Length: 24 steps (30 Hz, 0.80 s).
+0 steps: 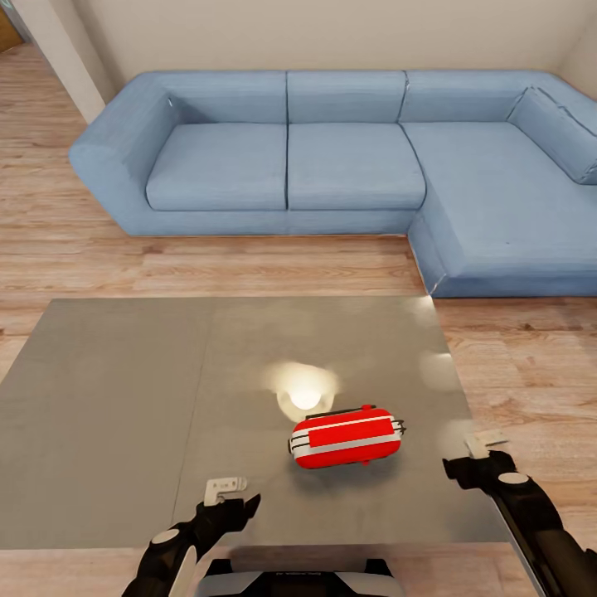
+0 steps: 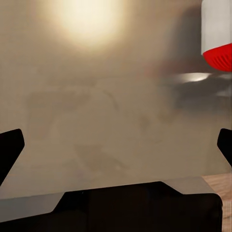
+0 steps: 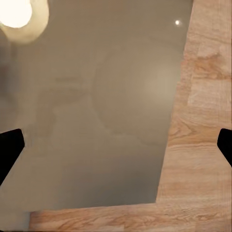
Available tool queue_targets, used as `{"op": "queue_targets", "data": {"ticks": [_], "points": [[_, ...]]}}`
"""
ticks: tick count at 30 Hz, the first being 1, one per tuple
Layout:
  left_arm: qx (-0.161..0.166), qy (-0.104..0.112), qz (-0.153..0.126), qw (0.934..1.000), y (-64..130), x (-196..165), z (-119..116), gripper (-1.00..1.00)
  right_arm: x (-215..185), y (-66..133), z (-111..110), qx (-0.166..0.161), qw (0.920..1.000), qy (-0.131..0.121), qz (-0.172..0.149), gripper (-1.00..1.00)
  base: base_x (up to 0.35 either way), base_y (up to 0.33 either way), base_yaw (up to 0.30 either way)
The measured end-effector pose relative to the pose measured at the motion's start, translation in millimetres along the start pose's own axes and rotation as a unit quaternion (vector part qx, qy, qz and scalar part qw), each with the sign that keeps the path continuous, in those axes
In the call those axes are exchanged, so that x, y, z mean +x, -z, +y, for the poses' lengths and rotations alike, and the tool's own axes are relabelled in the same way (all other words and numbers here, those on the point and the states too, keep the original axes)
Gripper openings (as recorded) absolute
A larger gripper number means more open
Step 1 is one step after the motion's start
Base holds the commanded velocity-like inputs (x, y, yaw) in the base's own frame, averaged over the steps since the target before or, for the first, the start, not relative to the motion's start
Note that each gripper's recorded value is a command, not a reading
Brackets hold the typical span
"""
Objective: Turn on the radio receiver that's on the table in the living room.
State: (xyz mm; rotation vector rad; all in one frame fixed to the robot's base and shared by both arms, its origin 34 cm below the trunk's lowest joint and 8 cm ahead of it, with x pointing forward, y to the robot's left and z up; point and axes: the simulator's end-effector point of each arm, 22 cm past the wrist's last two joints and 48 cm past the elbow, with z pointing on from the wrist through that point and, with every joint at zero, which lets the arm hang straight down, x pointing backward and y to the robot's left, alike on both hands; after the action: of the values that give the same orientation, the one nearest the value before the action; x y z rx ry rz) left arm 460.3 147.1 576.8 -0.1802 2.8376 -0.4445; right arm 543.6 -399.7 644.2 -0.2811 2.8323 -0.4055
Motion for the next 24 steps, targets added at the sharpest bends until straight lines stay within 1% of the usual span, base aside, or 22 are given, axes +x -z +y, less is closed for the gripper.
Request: {"op": "queue_targets", "data": {"ticks": [5,7,13,14,17,19,22,24], "points": [[0.002,0.001,0.0,1.0,-0.4,0,-2,1.0,-4,4.4,22,-0.046,0.9989,0.004,-0.002,1.0,0.0,0.0,0.0],[0.002,0.002,0.0,1.0,-0.5,0,-3,1.0,-6,6.5,28,-0.058,0.9983,0.006,-0.001,1.0,0.0,0.0,0.0],[0.003,0.001,-0.002,1.0,-0.4,-1,-3,1.0,-6,7.9,31,-0.062,0.998,0.01,-0.001,1.0,0.0,0.0,0.0],[0.008,0.004,-0.001,1.0,-2.3,-2,-9,1.0,-2,7.2,33,-0.067,0.9977,0.006,0.002,1.0,0.0,0.0,0.0],[0.022,0.004,0.0,0.9998,-7.6,-5,-26,1.0,15,4.2,26,-0.06,0.998,-0.004,0.019,1.0,0.0,0.0,0.0],[0.026,-0.001,-0.002,0.9997,-8.6,-8,-31,1.0,26,3.0,23,-0.056,0.998,-0.008,0.028,1.0,0.0,0.0,0.0],[0.027,-0.001,-0.002,0.9996,-9.0,-9,-32,1.0,38,3.7,22,-0.054,0.9977,-0.011,0.04,1.0,0.0,0.0,0.0],[0.032,-0.001,-0.001,0.9995,-11.4,-9,-39,1.0,40,4.2,22,-0.055,0.9977,-0.01,0.039,1.0,0.0,0.0,0.0]]}}
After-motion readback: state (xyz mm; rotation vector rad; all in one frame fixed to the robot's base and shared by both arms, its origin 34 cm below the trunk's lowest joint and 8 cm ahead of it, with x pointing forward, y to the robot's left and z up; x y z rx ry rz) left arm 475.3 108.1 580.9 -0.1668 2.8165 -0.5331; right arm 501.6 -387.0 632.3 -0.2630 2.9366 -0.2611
